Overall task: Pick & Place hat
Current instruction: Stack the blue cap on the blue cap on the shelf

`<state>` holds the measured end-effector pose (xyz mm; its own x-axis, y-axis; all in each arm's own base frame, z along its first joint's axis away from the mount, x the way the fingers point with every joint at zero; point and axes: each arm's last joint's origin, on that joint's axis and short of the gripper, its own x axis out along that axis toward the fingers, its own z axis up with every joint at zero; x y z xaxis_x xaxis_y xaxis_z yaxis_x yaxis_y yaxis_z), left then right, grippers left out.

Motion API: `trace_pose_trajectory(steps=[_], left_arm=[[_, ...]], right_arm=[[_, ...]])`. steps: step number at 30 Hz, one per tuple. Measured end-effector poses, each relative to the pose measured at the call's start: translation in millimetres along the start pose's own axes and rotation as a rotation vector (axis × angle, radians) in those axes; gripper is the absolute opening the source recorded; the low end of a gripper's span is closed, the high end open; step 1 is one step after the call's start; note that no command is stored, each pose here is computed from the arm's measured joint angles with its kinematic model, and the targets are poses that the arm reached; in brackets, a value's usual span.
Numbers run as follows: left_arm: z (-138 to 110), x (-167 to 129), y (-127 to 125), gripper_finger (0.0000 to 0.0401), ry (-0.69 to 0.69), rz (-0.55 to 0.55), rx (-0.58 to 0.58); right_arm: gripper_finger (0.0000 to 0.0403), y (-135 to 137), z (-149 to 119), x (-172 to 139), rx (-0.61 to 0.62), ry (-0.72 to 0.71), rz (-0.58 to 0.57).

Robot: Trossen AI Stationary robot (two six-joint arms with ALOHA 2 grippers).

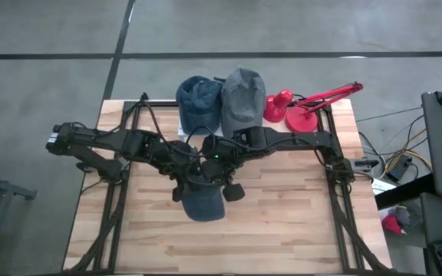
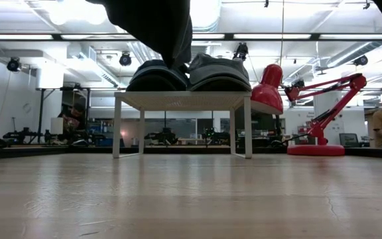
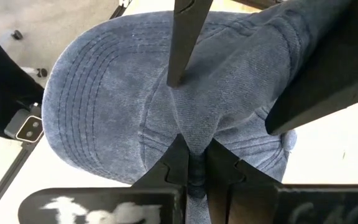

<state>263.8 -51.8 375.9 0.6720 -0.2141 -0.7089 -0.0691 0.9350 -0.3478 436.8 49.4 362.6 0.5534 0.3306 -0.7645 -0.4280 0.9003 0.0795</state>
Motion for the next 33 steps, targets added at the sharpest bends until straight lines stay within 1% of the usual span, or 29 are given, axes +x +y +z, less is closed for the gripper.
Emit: trace_pose_trajectory(steps=[7,9,11,13,16,20,22,23,29,33], left_arm=[[0.1,0.0,0.0,0.0274,-0.001,-0.001,0.0],[-0.2,0.5,0.2,0.0266,0.0,0.0,-0.001],[-0.8,1.7,0.6,0.0246,0.001,0.001,-0.004],[-1.6,3.9,1.2,0.0217,0.001,-0.001,-0.004],[-3.0,6.4,1.8,0.0163,0.007,-0.006,-0.006],[-3.6,6.8,1.2,0.0079,0.023,-0.042,-0.009],[-3.8,6.7,0.7,0.0032,0.03,-0.06,-0.009],[-3.8,6.7,0.6,0.0017,0.032,-0.063,-0.009],[-4.2,7.0,0.6,0.0005,0.037,-0.062,-0.026],[-6.3,7.4,0.9,0.0003,0.061,-0.059,-0.051]], right_arm=[[0.0018,0.0,2.3,0.1,-0.002,-0.022,-0.005],[0.0018,0.3,3.2,0.3,-0.005,-0.029,-0.006],[0.0018,0.8,3.7,0.6,-0.008,-0.033,-0.006],[0.0018,1.2,3.9,1.0,-0.01,-0.032,-0.014],[0.0018,1.1,3.8,1.2,-0.011,-0.029,-0.021],[0.0023,0.9,3.7,1.9,-0.013,-0.028,-0.021],[0.0033,1.1,3.8,2.0,-0.02,-0.028,-0.021],[0.004,1.1,3.8,2.0,-0.023,-0.029,-0.021],[0.0087,1.1,1.6,1.8,-0.008,-0.007,-0.016],[0.012,0.4,-3.6,-0.7,0.022,0.041,-0.014]])
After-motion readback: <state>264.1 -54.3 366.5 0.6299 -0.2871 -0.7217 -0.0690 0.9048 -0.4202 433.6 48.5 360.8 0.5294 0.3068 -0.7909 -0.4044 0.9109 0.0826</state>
